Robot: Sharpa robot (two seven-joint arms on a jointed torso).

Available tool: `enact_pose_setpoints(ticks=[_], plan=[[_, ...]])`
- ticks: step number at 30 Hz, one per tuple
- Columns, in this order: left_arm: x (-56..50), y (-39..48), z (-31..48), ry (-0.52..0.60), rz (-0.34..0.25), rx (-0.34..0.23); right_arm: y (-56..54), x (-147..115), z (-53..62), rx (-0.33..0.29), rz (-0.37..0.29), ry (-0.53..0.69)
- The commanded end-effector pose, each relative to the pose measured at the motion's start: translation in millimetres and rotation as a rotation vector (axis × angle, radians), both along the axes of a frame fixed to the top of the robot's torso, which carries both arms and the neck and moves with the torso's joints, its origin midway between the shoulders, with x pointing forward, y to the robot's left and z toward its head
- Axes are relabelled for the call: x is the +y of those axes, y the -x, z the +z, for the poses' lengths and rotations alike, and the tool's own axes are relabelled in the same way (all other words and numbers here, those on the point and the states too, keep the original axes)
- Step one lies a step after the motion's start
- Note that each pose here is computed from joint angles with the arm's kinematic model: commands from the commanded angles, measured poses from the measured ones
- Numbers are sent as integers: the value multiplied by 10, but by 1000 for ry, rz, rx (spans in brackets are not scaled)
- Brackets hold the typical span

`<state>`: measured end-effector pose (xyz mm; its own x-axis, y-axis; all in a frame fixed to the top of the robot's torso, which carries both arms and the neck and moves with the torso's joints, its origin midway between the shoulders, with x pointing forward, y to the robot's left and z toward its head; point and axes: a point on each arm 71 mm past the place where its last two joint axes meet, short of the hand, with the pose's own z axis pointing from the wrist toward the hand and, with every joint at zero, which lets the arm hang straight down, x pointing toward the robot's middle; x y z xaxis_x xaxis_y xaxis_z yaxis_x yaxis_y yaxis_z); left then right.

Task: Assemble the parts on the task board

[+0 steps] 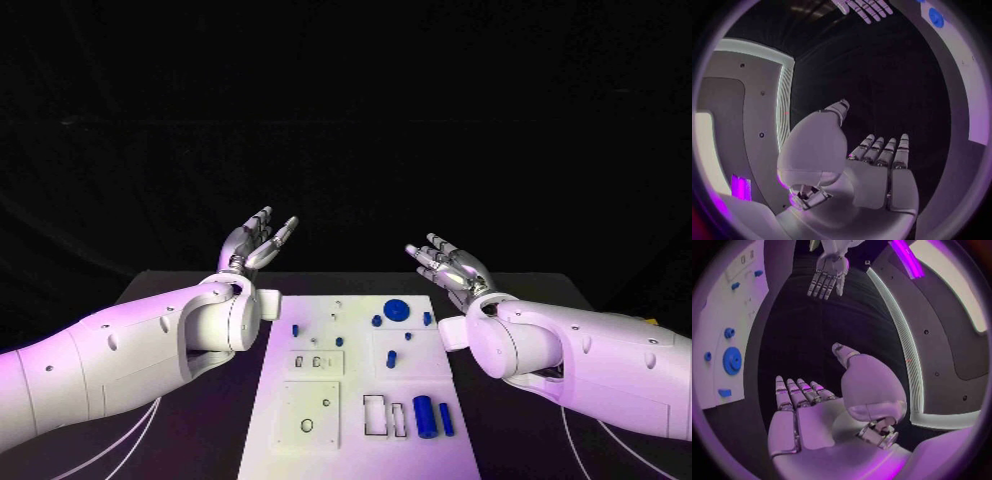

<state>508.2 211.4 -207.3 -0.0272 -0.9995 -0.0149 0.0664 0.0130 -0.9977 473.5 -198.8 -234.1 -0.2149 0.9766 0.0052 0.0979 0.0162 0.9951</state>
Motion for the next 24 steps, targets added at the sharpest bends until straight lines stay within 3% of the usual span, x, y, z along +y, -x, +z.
enact_pose_setpoints(ticks=[1,6,7,11,19,24], plan=[[-43,0,27,27,-45,-25,14,86,-14,50,158,-38],[-43,0,27,27,-45,-25,11,84,-20,61,184,-36],[93,30,48,28,-86,-36,-105,-63,106,-182,154,238],[95,46,61,14,-108,-47,-157,-98,151,-256,162,345],[64,157,128,-4,-186,-67,-251,-151,317,-340,169,509],[75,231,196,-1,-220,-68,-303,-129,447,-367,234,615]])
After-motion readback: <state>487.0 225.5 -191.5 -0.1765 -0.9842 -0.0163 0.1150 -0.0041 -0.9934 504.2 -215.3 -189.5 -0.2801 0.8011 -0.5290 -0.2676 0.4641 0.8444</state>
